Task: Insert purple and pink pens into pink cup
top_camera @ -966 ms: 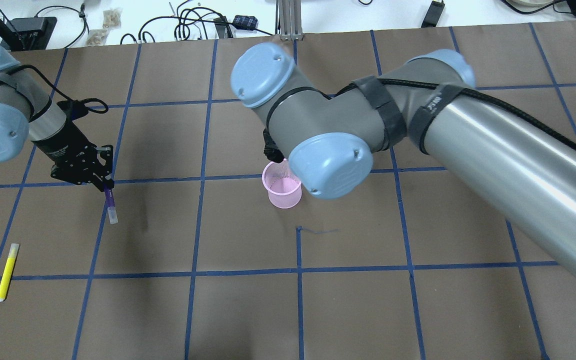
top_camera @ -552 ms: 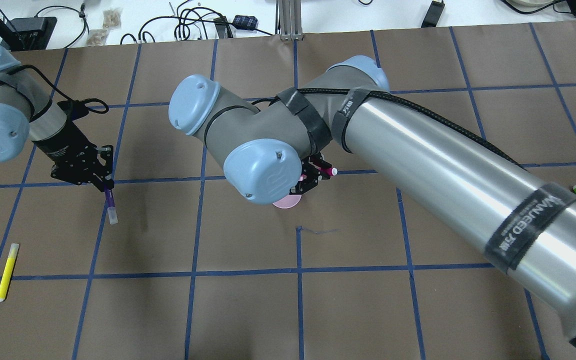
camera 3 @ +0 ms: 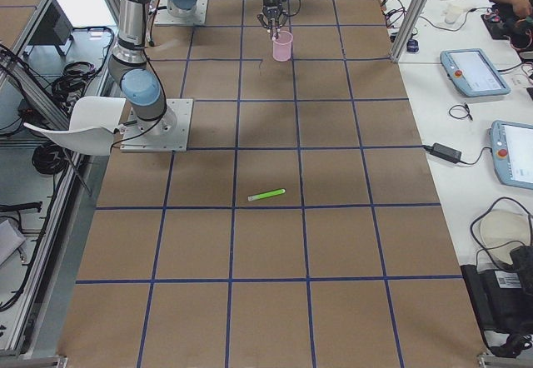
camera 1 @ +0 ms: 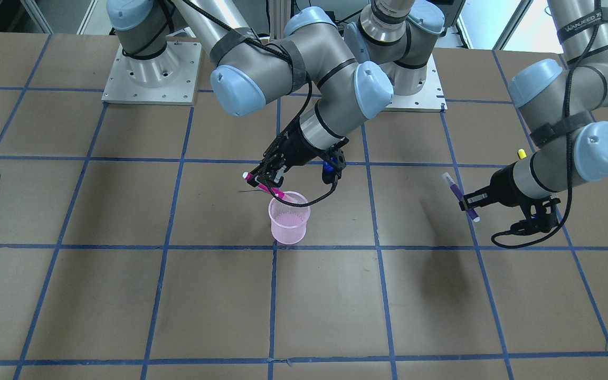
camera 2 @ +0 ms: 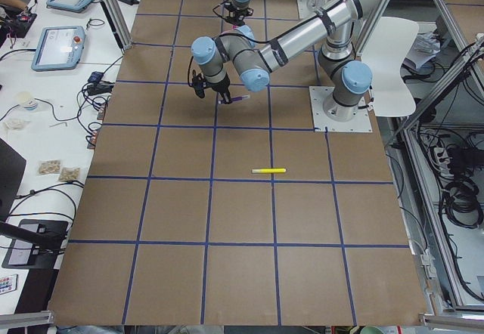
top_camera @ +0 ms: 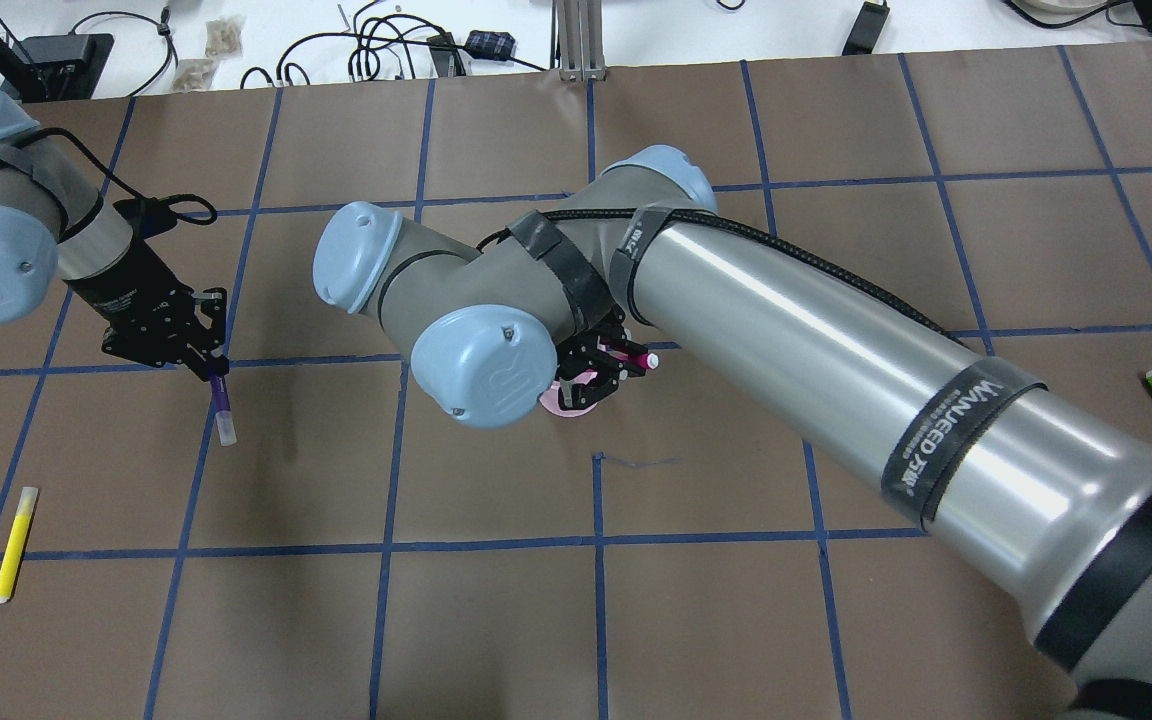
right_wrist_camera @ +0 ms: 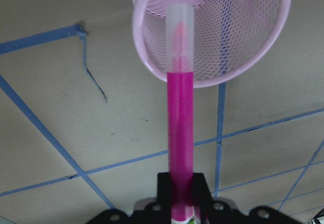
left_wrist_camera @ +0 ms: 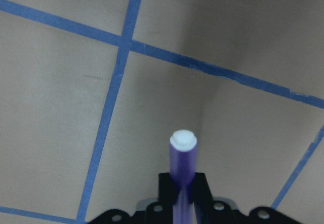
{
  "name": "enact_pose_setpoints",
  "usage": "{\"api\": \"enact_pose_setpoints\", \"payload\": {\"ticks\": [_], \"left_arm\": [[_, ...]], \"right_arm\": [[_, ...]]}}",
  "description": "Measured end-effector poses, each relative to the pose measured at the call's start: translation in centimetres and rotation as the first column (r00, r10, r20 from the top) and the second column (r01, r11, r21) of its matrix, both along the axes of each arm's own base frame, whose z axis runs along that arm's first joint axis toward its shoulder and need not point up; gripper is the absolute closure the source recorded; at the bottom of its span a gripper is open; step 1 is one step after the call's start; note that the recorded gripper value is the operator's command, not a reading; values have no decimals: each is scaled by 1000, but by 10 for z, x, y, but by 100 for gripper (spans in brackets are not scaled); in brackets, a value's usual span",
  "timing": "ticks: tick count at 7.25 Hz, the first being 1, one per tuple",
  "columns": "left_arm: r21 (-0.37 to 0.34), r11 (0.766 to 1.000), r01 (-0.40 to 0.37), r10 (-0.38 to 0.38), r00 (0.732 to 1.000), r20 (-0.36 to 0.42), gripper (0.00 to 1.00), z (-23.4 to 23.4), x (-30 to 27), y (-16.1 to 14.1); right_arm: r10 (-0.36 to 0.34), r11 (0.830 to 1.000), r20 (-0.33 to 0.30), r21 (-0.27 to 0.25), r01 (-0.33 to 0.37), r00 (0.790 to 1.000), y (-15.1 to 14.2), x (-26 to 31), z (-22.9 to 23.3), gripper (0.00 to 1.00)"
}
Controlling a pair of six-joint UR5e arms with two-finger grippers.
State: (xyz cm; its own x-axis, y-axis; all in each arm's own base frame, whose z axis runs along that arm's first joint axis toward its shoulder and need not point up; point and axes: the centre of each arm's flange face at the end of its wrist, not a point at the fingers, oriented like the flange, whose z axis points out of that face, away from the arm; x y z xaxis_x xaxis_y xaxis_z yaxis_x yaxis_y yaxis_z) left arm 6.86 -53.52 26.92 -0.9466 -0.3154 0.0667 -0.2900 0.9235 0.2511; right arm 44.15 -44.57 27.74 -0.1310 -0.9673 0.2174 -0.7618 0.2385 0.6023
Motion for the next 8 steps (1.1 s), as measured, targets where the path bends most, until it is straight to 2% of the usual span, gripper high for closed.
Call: {"api": "enact_pose_setpoints", "payload": {"ticks": [1, 2, 3, 6, 8], "left_arm": [[-2, 1000, 3, -3, 1000, 0, 100, 1, 0, 0], [-1, 1000, 4, -4, 1000, -1, 100, 0, 0, 0], [-1, 1000, 4, -4, 1000, -2, 100, 0, 0, 0], [4, 1000, 12, -12, 1000, -2, 100, -1, -4, 1], [3, 1000, 21, -21, 1000, 7, 100, 1, -9, 0]], "right_arm": [[5, 1000, -6, 3, -5, 1000, 3, 5, -6, 93], [9, 1000, -10, 7, -9, 1000, 4, 8, -11, 67], [10, 1000, -10, 9, -10, 1000, 4, 10, -13, 2], [-1, 1000, 19, 1, 1, 1000, -1, 13, -3, 0], [-39, 999, 54, -24, 41, 998, -15, -3, 23, 0]]}}
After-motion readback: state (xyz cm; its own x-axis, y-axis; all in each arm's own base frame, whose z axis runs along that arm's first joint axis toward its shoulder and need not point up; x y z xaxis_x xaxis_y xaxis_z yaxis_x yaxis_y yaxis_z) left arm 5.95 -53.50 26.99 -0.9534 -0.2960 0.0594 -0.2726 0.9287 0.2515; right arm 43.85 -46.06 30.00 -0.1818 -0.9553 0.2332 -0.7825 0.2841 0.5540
